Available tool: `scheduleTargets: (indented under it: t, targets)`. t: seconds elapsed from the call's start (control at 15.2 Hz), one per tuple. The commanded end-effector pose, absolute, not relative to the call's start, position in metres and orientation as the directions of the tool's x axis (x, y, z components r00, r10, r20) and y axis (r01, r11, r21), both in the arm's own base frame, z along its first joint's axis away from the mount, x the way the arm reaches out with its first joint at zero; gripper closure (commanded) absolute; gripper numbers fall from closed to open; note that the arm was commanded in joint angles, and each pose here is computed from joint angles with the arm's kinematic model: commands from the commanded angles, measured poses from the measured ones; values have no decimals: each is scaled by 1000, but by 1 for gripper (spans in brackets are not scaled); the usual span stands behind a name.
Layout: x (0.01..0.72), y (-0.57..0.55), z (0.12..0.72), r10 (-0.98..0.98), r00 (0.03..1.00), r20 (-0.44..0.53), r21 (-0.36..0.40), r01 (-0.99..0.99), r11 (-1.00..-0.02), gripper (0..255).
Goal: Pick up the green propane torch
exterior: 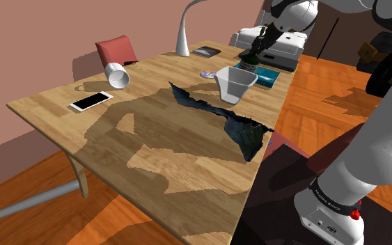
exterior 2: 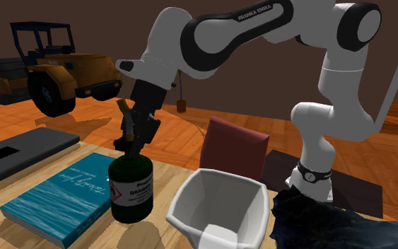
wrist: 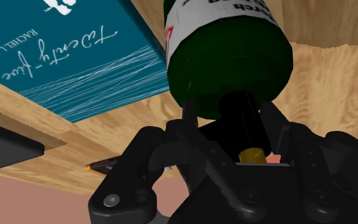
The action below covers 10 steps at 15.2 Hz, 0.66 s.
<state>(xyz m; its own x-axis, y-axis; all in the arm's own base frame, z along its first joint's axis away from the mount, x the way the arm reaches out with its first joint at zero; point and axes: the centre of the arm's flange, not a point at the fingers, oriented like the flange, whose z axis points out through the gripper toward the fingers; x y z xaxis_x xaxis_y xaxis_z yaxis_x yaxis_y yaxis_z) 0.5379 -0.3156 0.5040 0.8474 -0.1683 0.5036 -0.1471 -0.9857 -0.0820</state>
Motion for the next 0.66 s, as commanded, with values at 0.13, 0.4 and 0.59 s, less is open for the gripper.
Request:
scheduleTargets:
  t: [0.13,0.4,0.59]
  targets:
    - [537,-315,526,-168,846,505,-82,-147,-986,255]
    - [537,-315,547,-168,846,505,-82,-147,-986,255]
    - [537,-315,553,-168,846,505,-82,-148,-986,255]
